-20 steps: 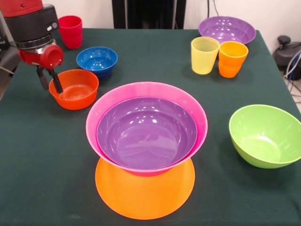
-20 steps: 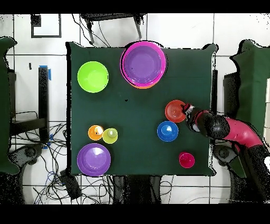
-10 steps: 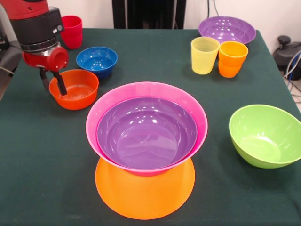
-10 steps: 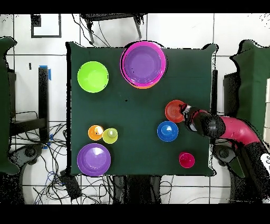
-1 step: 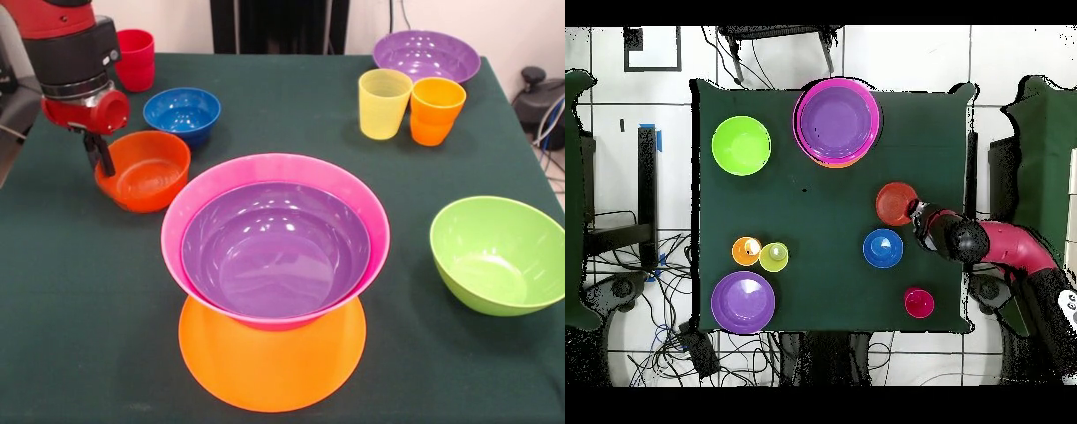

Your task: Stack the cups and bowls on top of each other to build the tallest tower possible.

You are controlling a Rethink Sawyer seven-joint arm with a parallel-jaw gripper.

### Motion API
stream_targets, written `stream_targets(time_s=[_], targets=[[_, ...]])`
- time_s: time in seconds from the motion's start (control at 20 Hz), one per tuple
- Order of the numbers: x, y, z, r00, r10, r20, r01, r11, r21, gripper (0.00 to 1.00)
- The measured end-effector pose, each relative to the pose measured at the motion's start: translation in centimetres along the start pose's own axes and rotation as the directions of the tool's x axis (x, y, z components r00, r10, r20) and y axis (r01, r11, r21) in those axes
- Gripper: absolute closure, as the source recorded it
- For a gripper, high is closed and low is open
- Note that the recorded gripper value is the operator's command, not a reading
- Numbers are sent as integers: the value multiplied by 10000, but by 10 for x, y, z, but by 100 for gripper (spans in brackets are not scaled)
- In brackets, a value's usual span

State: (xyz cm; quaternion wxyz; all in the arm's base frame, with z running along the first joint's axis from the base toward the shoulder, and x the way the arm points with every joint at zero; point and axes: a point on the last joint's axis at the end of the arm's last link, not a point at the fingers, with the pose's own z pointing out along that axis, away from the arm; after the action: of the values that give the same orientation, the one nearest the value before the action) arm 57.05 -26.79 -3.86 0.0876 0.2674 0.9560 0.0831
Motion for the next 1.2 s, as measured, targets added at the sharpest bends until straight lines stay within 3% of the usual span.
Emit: stream_targets(time_s=[0.5,0.8,0.85,1.2], targets=[[-7,4,-10,9997,-221,-108,220,9997,-53,100],[-28,15,-54,9996,164,-217,-166,9998,-124,100],[-34,22,-70,9994,200,-265,-203,9997,-101,100],[-53,48,-116,9994,188,-291,-187,9998,25,100]])
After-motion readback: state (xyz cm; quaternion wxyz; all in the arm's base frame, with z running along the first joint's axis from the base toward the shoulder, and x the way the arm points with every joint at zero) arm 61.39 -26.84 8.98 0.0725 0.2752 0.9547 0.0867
